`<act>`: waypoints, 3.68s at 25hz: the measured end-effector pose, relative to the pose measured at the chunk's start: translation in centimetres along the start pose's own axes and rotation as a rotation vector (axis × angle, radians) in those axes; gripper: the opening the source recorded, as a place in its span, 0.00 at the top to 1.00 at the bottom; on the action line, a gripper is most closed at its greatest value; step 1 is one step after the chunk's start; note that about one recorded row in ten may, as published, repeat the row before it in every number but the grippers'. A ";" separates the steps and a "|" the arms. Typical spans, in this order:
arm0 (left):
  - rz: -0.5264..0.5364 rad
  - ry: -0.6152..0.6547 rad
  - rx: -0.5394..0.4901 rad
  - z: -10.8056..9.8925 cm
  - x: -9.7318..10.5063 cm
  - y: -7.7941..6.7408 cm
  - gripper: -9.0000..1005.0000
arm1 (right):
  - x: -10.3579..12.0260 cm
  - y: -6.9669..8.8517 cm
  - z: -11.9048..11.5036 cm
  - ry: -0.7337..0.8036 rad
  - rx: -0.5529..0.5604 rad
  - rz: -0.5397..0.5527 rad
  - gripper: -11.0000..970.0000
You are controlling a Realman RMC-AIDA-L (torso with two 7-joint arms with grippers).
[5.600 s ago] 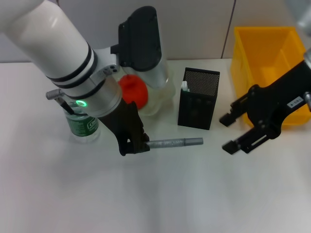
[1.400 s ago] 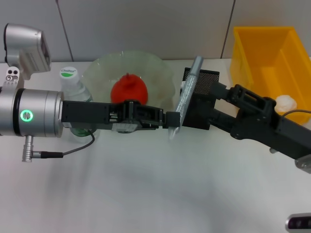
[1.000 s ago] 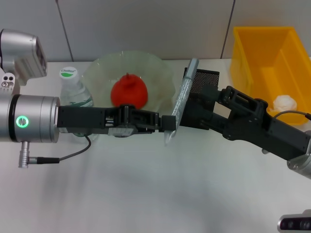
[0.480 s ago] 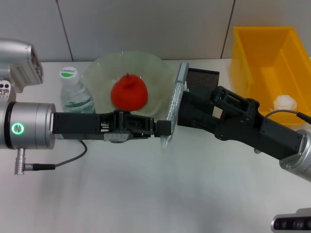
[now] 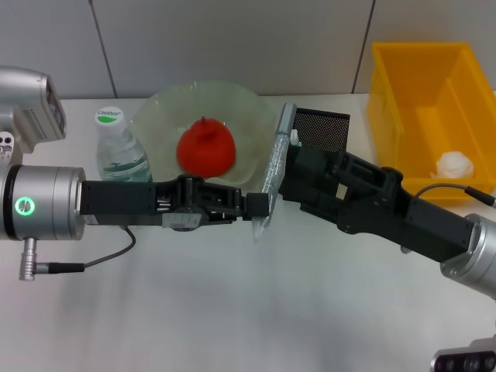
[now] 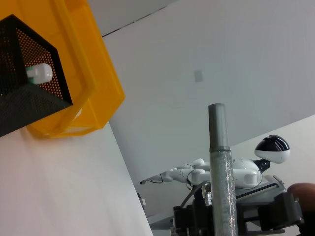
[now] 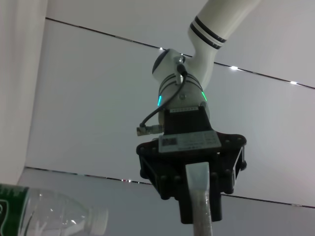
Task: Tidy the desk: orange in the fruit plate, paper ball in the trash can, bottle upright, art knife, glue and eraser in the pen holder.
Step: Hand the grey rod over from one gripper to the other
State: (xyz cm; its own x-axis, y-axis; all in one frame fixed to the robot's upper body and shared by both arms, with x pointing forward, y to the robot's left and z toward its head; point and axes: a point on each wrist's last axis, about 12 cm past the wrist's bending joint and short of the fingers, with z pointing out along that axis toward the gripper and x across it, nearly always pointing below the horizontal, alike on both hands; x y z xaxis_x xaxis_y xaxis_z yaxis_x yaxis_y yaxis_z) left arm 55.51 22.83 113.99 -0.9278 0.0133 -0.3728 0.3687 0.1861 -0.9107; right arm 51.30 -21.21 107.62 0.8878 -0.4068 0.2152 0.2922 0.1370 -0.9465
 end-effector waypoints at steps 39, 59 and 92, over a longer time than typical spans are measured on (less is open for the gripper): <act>-0.040 0.012 0.007 0.1 1.0 0.5 0.85 | 0.2 0.7 1.6 -0.031 -0.054 0.018 0.60; -0.040 0.014 0.006 0.1 0.8 0.5 0.82 | 0.2 0.9 1.8 -0.037 -0.067 -0.001 0.72; -0.026 0.025 0.001 -0.1 0.8 0.6 0.50 | 0.1 0.8 1.6 -0.033 -0.058 -0.022 0.84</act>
State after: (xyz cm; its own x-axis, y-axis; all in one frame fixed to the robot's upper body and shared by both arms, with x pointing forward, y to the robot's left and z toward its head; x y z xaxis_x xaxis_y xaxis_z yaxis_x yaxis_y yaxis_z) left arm 54.97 23.02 113.17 -0.9383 0.0330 -0.3441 0.3441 0.1853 -0.9205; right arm 52.24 -19.67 107.28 0.8929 -0.3790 0.2431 0.2915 0.0752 -0.9536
